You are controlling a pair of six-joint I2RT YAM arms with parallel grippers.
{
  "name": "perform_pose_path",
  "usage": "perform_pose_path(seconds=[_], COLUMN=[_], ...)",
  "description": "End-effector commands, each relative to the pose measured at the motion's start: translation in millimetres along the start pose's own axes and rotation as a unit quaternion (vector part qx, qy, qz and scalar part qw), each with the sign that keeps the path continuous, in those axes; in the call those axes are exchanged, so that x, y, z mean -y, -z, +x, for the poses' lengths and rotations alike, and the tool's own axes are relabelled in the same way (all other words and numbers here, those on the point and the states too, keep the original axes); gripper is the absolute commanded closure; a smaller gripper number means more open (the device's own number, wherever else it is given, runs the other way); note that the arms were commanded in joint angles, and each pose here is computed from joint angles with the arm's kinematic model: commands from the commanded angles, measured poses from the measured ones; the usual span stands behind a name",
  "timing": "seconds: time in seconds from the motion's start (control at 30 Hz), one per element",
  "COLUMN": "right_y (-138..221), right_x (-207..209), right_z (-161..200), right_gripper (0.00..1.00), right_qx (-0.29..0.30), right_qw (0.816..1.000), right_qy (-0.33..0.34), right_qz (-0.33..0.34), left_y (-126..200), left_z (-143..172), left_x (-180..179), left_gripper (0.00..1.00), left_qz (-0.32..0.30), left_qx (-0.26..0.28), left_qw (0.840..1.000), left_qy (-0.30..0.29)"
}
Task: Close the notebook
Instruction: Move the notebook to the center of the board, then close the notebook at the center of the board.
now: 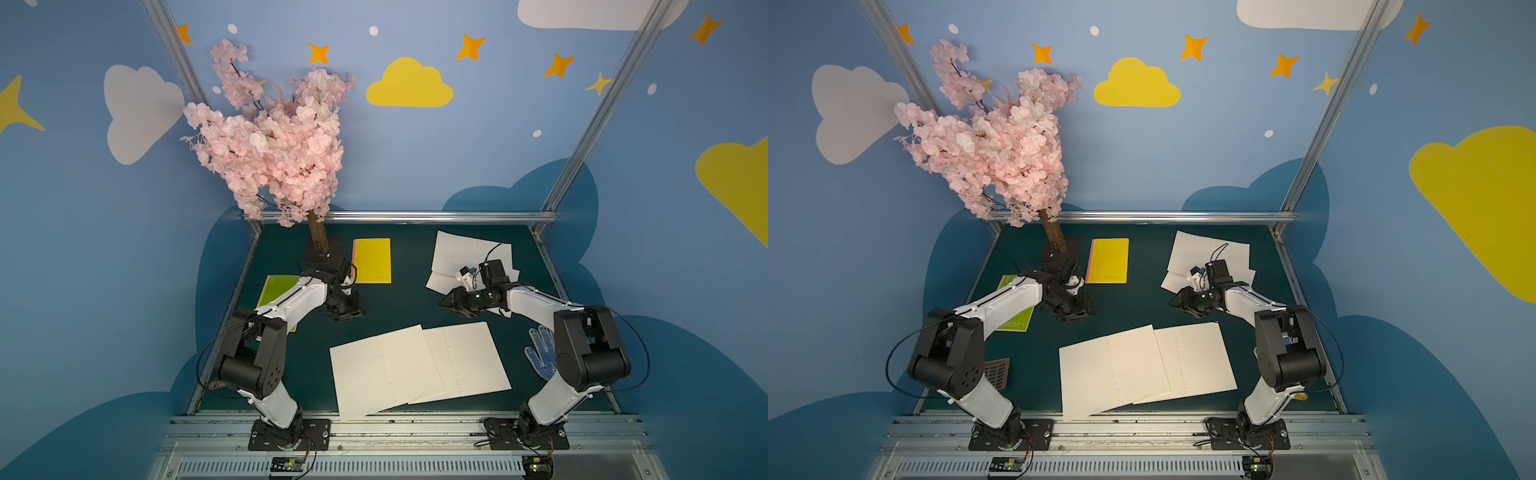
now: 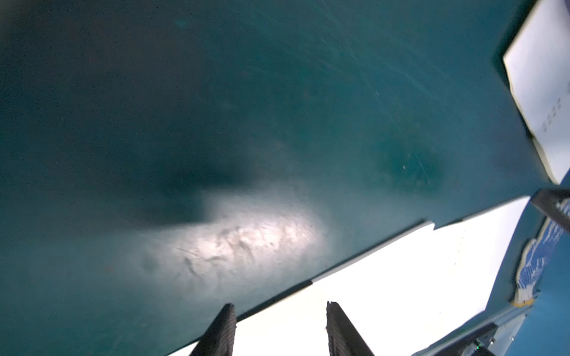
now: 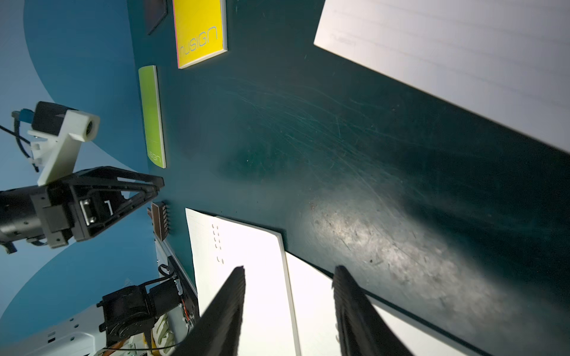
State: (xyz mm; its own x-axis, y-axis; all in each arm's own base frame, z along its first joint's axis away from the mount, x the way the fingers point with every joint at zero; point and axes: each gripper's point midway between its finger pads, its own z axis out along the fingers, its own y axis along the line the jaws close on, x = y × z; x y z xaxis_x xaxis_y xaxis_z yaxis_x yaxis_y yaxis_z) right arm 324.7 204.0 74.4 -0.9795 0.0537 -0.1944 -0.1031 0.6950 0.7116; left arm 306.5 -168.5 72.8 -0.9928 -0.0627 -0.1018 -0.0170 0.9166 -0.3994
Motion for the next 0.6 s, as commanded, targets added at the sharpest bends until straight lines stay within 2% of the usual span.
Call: perform_pose_path(seconds=[0.0,0.2,0.57], right_y=[0.1,-3.9,-5.9], right_x=[2.3,6.4,7.2], right_z=[12.9,17.4,17.8], right_gripper=[0.51,0.52,0.52], right_qx=[-0.009,-0.013,-0.014], right_qw=[1.0,1.0,1.0], right_qy=[-0.006,-0.011,-0.012], right_qz=[0.013,0.016,0.018], left_y=[0.1,-13.7,-45.0], left_z=[24.8,57.7,109.2], left_x=[28.9,53.6,63.7], left_gripper=[0.5,0.5,0.51], left_qz=[0.027,0.028,0.016], left_qx=[-0.029,-0.069,-0.133], left_qw=[0.998,0.993,0.984], left_qy=[-0.044,-0.093,-0.114])
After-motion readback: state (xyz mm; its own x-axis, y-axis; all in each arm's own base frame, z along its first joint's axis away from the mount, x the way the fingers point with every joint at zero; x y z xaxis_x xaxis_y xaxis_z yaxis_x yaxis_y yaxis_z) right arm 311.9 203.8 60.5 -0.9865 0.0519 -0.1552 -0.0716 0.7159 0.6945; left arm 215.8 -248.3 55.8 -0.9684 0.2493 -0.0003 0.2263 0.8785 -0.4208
